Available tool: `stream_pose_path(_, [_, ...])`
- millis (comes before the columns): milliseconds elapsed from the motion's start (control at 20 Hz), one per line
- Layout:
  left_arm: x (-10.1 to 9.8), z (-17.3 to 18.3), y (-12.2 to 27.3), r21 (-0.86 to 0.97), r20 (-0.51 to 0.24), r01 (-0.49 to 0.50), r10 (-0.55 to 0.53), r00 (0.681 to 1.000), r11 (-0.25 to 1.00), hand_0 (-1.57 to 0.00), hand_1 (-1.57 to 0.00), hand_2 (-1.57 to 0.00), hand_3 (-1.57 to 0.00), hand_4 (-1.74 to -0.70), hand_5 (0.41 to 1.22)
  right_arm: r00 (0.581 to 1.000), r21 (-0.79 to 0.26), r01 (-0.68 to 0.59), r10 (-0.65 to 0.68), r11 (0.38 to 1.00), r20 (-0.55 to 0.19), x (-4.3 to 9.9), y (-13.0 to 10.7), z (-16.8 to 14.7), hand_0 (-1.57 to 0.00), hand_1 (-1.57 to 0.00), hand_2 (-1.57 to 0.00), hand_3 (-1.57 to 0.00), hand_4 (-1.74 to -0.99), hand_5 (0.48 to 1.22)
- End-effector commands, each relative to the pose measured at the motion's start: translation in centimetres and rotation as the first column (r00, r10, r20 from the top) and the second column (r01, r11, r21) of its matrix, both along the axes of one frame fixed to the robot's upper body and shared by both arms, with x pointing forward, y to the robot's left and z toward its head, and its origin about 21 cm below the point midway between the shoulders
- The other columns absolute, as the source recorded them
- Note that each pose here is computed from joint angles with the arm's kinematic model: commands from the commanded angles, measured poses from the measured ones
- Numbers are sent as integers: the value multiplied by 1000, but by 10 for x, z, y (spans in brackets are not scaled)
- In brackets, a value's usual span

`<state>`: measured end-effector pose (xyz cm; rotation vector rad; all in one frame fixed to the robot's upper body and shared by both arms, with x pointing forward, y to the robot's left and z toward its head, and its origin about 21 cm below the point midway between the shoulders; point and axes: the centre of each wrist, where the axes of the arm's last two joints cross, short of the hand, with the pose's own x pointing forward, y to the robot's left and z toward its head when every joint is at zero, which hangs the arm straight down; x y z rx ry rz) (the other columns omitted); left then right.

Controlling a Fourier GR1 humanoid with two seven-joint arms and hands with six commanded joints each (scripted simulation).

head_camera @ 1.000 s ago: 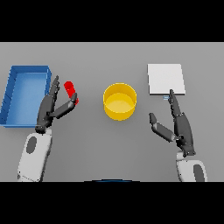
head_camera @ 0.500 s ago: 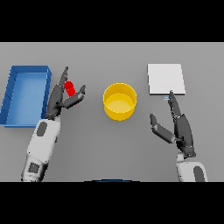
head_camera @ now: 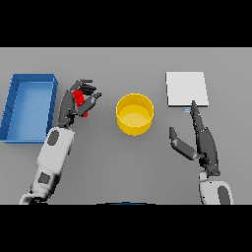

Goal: Pick up the red beaker and tilt it to pour out 1 green nut into yellow bowl. Pick up the yellow bowl and place it on the metallic measuring scale.

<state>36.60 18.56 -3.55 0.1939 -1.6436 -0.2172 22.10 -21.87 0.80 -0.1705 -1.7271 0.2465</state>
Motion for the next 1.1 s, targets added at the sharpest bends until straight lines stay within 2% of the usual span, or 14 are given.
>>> stream_pose_path(0, [-1,-3,-4,6,34,18,-18,999,1000,-932,-953,-950,-761,-1529,990,1000,-11,5,-5,1000,-6,1,-2,0,1,1,1,1,-1241,695])
stream_pose_path(50, [-2,-6,-7,-1,68,27,-26,997,1000,-1060,-1077,-1074,-891,-1569,1036,1000,-1,-6,6,1000,-11,3,1,0,1,1,1,1,-1240,693])
stream_pose_path(100, [-1,-6,-5,-15,71,33,-32,997,999,-1162,-1176,-1173,-997,-1601,1073,1000,7,-1,1,1000,-12,3,3,1,1,1,1,1,-1233,688])
stream_pose_path(150, [0,-4,-8,-21,58,25,-24,998,999,-1244,-1255,-1253,-1111,-1572,1103,1000,1,7,-7,1000,-17,5,-1,-1,1,1,1,1,-1233,686])
stream_pose_path(350, [-1,-2,-7,-30,62,4,-2,998,1000,-1437,-1441,-1441,-1383,-1672,1128,1000,-10,3,-3,1000,-3,3,4,-2,1,1,1,1,-1196,673])
stream_pose_path(600, [11,30,-4,49,114,19,-25,993,999,-1527,-1529,-1528,-1509,-1718,1126,1000,-48,8,-7,999,21,1,0,-4,1,1,1,1,-1127,659])
stream_pose_path(800, [18,61,0,288,149,93,-140,979,953,-1553,-1554,-1554,-1546,-1732,1137,1000,-66,13,-12,998,18,3,1,-3,1,1,1,1,-1101,658])
stream_pose_path(900, [21,76,-3,441,129,137,-213,969,887,-1559,-1560,-1560,-1555,-1735,1136,1000,-71,17,-16,997,22,2,-1,-1,1,1,1,1,-1092,661])
stream_pose_path(1050, [18,83,-14,520,101,174,-262,960,836,-1559,-1560,-1560,-1555,-1735,1123,1000,-61,-1,3,998,24,0,-1,-2,1,1,1,1,-1092,668])
